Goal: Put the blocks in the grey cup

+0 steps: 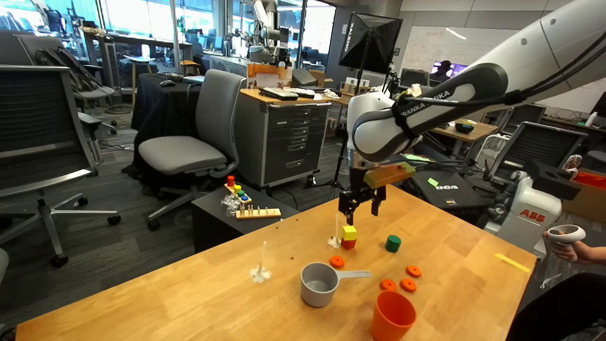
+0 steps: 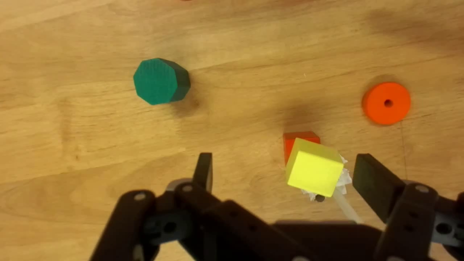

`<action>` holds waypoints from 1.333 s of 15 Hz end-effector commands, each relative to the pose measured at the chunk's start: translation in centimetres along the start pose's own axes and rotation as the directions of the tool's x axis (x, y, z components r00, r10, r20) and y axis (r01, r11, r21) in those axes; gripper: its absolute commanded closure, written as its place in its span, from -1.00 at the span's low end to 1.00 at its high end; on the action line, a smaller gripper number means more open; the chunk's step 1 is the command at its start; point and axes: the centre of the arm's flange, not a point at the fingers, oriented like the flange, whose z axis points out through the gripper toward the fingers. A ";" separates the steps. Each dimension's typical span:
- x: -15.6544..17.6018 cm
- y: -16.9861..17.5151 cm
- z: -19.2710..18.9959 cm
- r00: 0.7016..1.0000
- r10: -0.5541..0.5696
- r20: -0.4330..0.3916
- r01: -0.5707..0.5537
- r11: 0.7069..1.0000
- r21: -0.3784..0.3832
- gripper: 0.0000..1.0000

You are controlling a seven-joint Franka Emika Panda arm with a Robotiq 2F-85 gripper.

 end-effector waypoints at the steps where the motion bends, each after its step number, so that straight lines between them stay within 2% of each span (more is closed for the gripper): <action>1: -0.6 0.5 -0.4 1.000 -0.015 -0.023 0.017 0.998 0.053 -1.00; 8: -0.4 -1.2 1.8 0.998 -0.011 -0.066 0.022 0.987 0.158 -1.00; 20: 0.1 -0.2 3.9 0.999 0.009 -0.041 -0.003 0.988 0.155 -1.00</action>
